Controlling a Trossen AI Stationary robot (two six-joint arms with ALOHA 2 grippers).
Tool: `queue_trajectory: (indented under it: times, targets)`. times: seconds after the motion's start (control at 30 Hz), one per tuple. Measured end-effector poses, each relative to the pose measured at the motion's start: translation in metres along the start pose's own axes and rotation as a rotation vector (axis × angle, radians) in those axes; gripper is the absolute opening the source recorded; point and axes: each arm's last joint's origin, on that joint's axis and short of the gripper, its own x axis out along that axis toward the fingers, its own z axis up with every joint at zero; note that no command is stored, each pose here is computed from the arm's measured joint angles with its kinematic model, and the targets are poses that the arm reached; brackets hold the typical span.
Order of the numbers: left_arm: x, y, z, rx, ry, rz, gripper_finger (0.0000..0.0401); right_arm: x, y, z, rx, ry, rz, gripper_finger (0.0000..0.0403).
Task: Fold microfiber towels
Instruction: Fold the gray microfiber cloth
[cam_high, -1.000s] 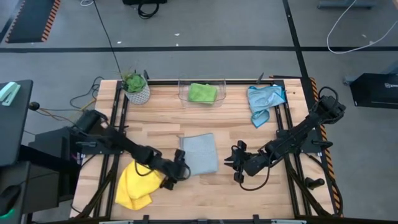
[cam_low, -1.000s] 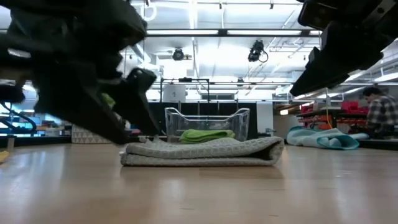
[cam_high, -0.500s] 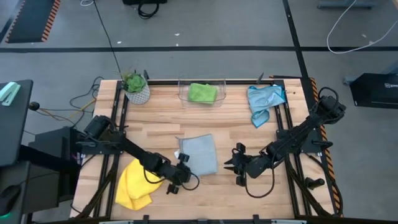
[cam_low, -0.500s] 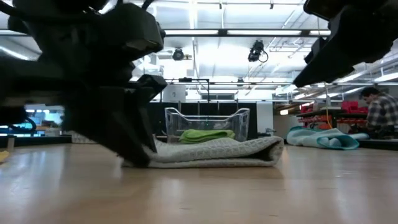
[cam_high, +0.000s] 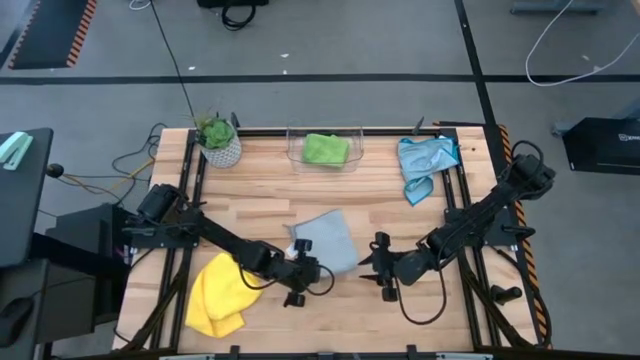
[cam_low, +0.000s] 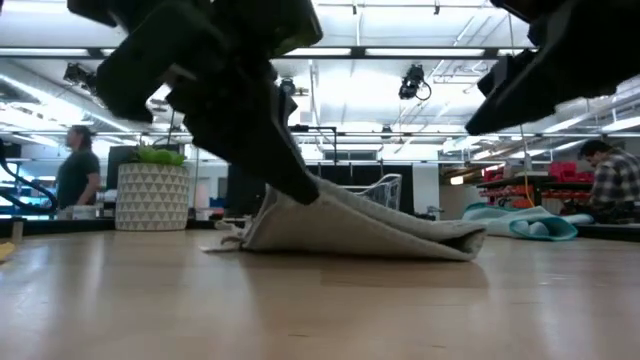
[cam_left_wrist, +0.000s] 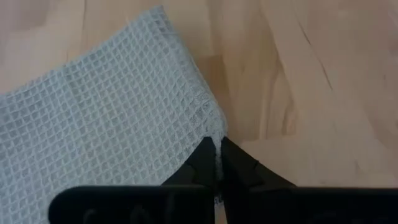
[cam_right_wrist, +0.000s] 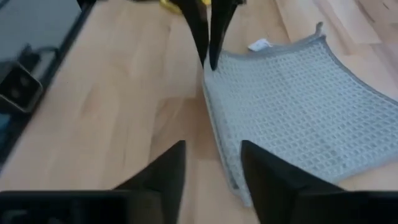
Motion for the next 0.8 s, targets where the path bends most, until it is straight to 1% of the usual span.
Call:
queue_trajectory:
  times: [0.1,0.2,0.27,0.37,0.47,0.57,0.67,0.8]
  targets:
    - [-0.002,-0.002,0.005,-0.022,-0.012,-0.006,0.0017,0.006,0.001,-0.007,-0.079,0.041,-0.010,0.0225]
    - [-0.004,-0.005,0.007,-0.042,-0.022,-0.013,0.0012,0.014,0.006,-0.018,-0.227,0.083,-0.019,0.0270]
    - [-0.004,-0.005,0.006,-0.061,-0.019,-0.015,0.0012,0.020,0.009,-0.027,-0.329,0.112,-0.040,0.0285]
    - [-0.004,-0.006,0.007,-0.087,-0.023,-0.019,0.0014,0.031,0.009,-0.040,-0.423,0.160,-0.094,0.0284]
    - [-0.004,-0.007,0.007,-0.099,-0.028,-0.020,0.0016,0.039,0.007,-0.048,-0.469,0.186,-0.141,0.0262]
    - [-0.004,-0.007,0.007,-0.105,-0.031,-0.021,0.0012,0.044,0.007,-0.052,-0.501,0.184,-0.181,0.0226]
    - [-0.005,-0.007,0.008,-0.107,-0.032,-0.016,0.0012,0.048,0.008,-0.053,-0.526,0.177,-0.187,0.0176]
    - [-0.007,-0.006,0.009,-0.118,-0.040,-0.013,0.0016,0.049,0.008,-0.052,-0.543,0.158,-0.189,0.0091]
